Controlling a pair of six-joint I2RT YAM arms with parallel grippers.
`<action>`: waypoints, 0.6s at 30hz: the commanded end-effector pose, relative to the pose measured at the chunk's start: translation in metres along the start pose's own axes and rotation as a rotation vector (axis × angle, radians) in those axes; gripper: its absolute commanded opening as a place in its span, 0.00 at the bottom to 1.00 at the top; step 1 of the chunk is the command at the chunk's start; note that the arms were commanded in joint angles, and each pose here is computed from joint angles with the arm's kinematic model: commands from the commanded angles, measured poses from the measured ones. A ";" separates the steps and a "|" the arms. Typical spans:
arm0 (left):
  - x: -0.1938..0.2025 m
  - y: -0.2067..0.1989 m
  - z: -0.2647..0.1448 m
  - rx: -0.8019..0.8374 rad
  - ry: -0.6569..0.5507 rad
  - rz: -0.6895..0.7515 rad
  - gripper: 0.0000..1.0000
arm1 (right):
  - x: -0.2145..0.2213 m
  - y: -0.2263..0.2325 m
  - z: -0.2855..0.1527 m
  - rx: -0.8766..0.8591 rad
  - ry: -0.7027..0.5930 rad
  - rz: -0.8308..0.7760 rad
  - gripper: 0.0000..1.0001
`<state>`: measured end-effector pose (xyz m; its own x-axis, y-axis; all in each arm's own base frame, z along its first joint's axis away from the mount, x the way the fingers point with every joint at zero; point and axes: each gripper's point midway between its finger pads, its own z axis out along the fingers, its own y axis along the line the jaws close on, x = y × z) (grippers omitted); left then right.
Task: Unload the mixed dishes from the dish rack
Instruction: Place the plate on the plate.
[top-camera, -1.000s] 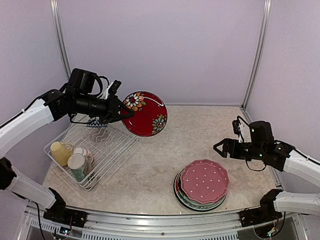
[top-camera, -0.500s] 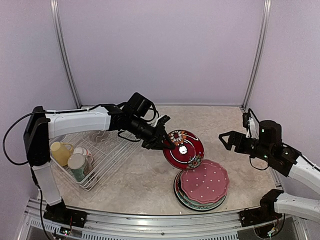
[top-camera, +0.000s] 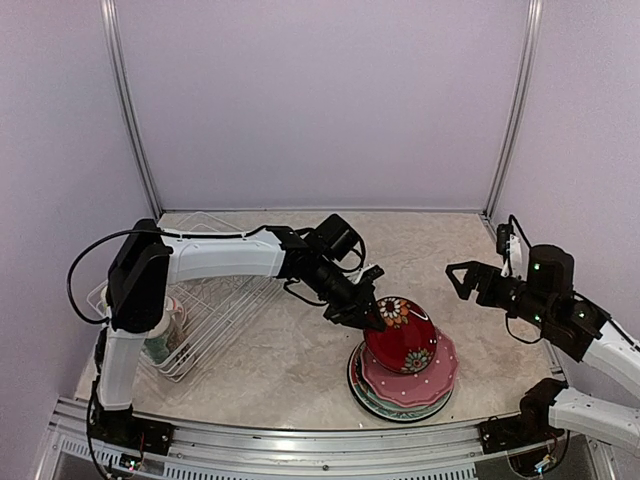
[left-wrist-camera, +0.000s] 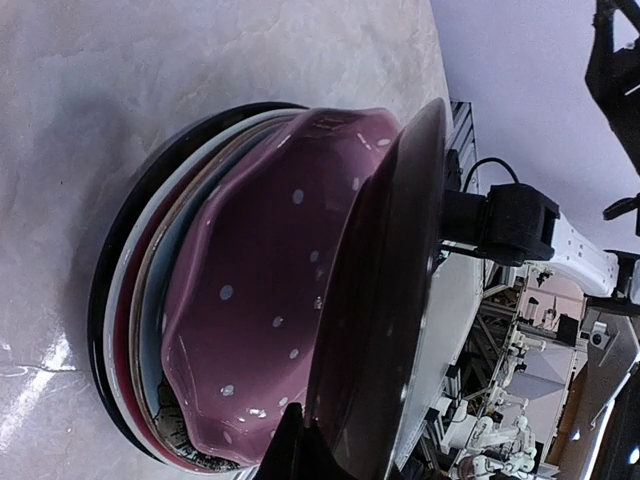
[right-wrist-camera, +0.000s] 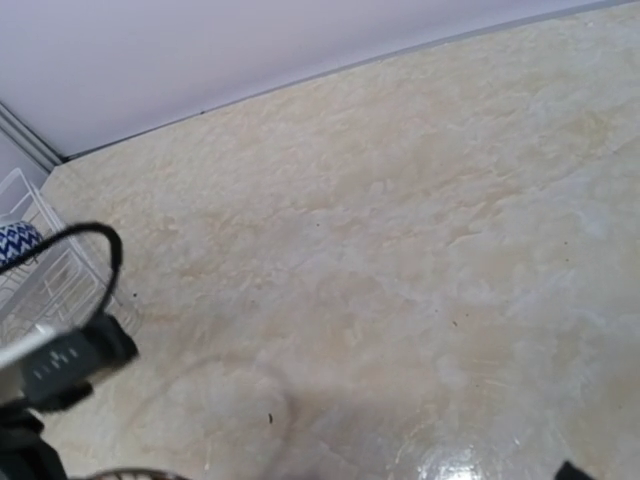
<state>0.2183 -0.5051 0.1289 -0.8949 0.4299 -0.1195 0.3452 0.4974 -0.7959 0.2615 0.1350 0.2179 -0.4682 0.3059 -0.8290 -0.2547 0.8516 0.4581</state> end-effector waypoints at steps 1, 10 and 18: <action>0.001 -0.008 0.003 0.002 0.023 0.034 0.00 | 0.009 -0.011 -0.001 0.034 0.013 -0.017 1.00; 0.006 0.005 0.016 -0.086 0.048 0.023 0.11 | 0.012 -0.009 0.004 0.021 0.026 -0.008 1.00; 0.008 0.009 0.005 -0.148 0.021 0.053 0.32 | 0.014 -0.009 0.006 0.019 0.033 0.002 1.00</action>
<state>0.2127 -0.5022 0.1011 -0.8837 0.4600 -0.0864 0.3778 0.5922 -0.7118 0.2616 0.1353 0.2075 -0.4891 0.2893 -0.8228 -0.2478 0.8584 0.4491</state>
